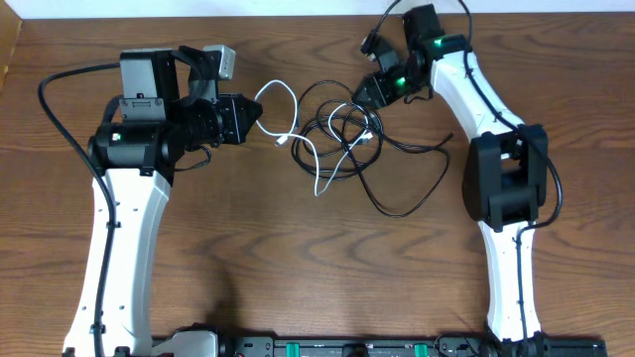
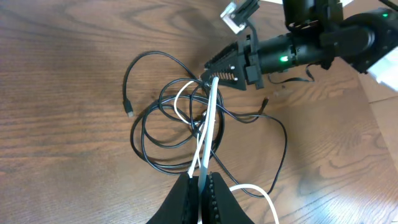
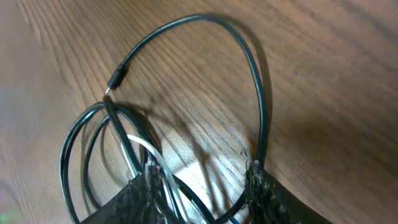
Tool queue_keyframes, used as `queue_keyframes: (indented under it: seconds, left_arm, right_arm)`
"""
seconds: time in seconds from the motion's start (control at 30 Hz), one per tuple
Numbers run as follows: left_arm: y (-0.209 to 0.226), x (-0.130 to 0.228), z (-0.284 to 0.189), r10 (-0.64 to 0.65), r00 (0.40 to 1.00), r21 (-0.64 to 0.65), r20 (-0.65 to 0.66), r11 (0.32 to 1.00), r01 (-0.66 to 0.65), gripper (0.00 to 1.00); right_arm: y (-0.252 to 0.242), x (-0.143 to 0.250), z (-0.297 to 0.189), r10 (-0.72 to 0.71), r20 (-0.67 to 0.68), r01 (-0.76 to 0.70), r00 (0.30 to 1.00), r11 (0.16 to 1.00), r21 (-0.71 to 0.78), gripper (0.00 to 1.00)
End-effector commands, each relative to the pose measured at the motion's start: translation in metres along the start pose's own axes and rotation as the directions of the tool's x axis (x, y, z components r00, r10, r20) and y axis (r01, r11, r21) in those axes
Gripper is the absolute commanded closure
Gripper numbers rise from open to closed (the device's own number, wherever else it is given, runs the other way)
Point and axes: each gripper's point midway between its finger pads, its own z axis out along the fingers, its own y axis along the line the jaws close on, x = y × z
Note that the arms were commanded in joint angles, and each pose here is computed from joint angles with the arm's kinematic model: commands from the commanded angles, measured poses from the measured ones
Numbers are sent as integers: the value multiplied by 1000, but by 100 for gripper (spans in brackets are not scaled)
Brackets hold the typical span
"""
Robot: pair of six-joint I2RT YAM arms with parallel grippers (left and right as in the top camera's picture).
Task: Untangle cables
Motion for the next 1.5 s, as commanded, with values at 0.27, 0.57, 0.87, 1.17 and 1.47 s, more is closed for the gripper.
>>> queue_keyframes:
  seconds: [0.27,0.57,0.87,1.17,1.47]
  left_arm:
    - [-5,-3,-3,21,1000,11,9,1000,-21,92]
    - [-4,-3,-3,20,1000,11,7,1000,-20,92]
    - [-4,-2,-3,17,1000,11,3,1000,-17,92]
    - [-4,-2,-3,17,1000,11,3,1000,-17,92]
    - [-4,0,-2,14,1000,9,-2,1000,-14,92]
  right_arm:
    - [5,8,22,17,-12,-18,1000,998,-54,59]
    - [30,30,37,-20,-90,10,996,993,-118,68]
    - [31,33,36,-21,-104,8,994,993,-121,83]
    - [31,35,36,-29,-109,15,994,992,-124,85]
    - [27,27,25,-47,-99,40,994,997,-68,94]
